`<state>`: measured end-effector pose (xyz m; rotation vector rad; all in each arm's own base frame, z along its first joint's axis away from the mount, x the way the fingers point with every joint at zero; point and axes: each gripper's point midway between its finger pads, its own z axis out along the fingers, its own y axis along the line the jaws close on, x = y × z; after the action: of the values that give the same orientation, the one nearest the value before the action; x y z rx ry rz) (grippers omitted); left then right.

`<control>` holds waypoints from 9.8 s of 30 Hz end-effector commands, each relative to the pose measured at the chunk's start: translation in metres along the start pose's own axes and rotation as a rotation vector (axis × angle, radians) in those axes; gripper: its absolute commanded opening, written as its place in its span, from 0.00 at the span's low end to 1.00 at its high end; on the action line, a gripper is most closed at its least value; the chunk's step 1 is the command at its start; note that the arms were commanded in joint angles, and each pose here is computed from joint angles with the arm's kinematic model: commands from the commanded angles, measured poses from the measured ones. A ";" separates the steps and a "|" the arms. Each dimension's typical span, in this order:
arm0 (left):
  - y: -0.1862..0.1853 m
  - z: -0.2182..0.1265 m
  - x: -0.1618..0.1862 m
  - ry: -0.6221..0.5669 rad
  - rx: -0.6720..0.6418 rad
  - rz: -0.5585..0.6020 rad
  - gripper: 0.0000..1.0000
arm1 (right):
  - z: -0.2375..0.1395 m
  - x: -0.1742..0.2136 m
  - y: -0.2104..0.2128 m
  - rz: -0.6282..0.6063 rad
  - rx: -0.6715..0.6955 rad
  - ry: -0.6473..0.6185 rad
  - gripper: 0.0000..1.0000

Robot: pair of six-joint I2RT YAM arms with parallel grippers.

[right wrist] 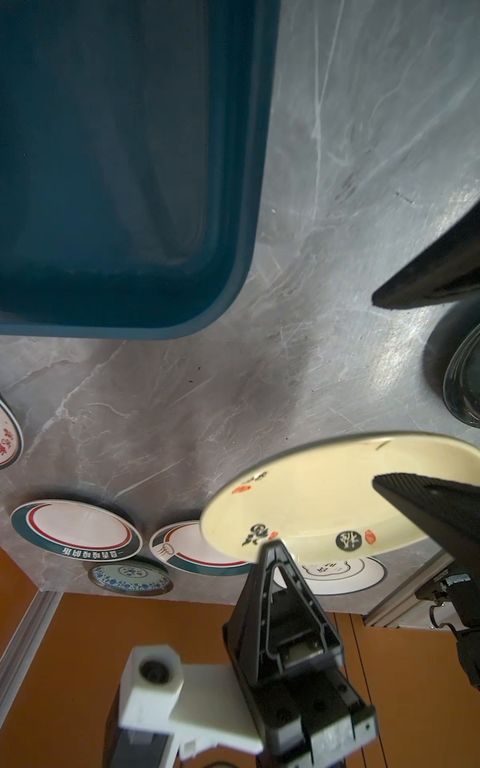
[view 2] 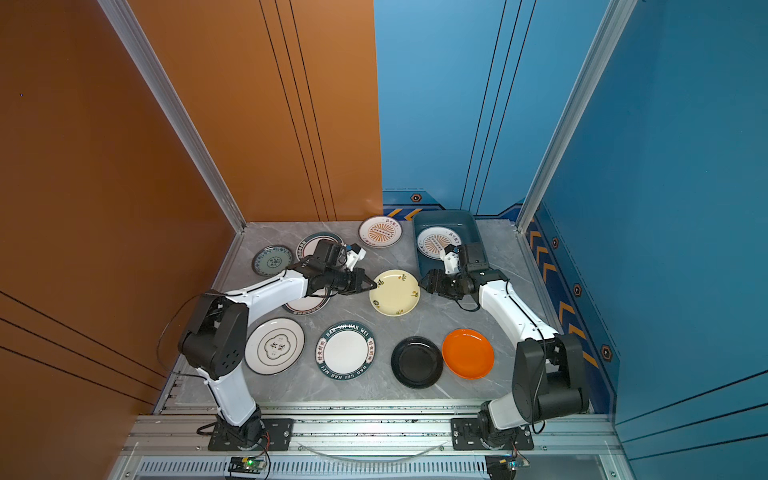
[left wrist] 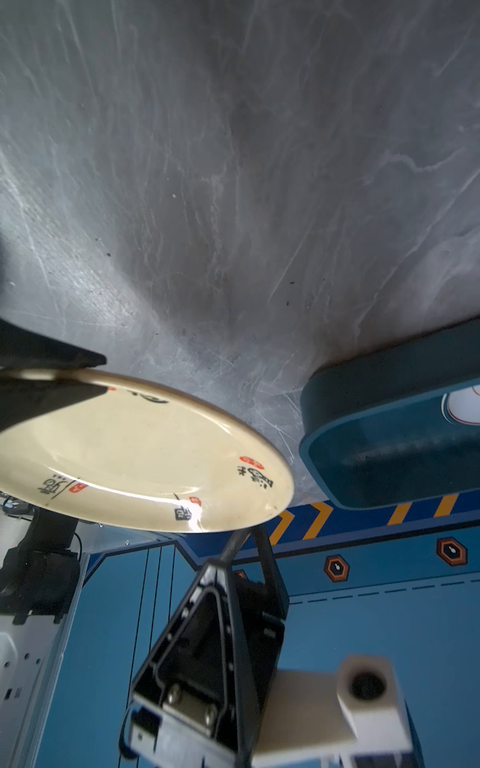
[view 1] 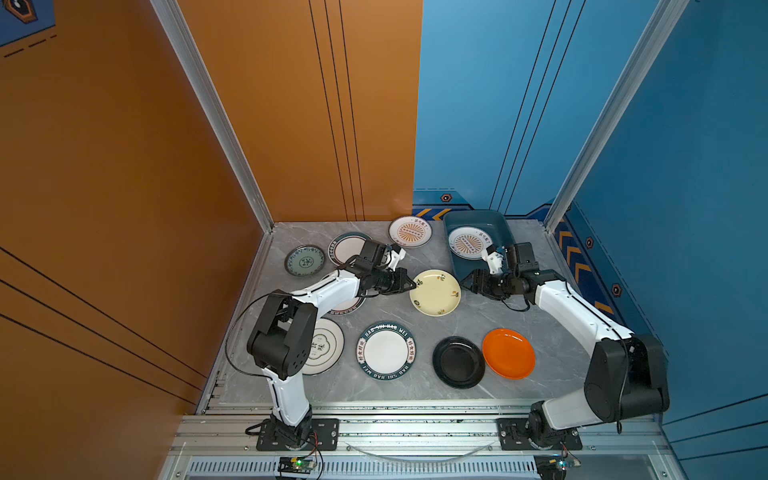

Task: Place the plates into the plastic bin on the countertop
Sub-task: 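Tilt the cream plate up with left gripper while right gripper grasps it, then carry the cream plate with the right gripper into the bin and release it, then grasp the black plate with left gripper while right gripper leaves the bin, then tilt the black plate up with left gripper while right gripper grasps its rim, then carry the black plate with the right gripper into the bin and release it, then grasp the green-rimmed HAO SHI HAO WEI plate with left gripper while right gripper withdraws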

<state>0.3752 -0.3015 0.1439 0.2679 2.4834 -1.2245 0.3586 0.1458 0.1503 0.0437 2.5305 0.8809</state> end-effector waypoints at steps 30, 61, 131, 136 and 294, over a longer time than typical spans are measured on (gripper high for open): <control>-0.031 -0.018 -0.023 -0.064 0.022 0.035 0.58 | -0.014 -0.037 0.038 0.014 -0.123 -0.092 0.00; 0.006 -0.015 -0.001 -0.015 -0.021 0.026 0.98 | -0.003 -0.111 -0.152 0.122 0.531 0.081 0.00; -0.008 0.084 0.211 0.637 -0.135 0.280 0.48 | -0.105 -0.059 -0.055 -0.056 0.553 -0.134 0.39; -0.007 0.088 0.214 0.651 -0.131 0.267 0.38 | -0.112 -0.058 -0.052 -0.059 0.551 -0.152 0.39; 0.104 -0.103 0.162 0.005 -0.533 -0.195 0.89 | -0.079 -0.084 -0.008 -0.136 0.491 -0.152 0.41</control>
<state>0.2400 -0.1454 0.0698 -0.1248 2.7543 -0.5391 0.4102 0.0782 0.2407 0.0882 2.4884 0.1900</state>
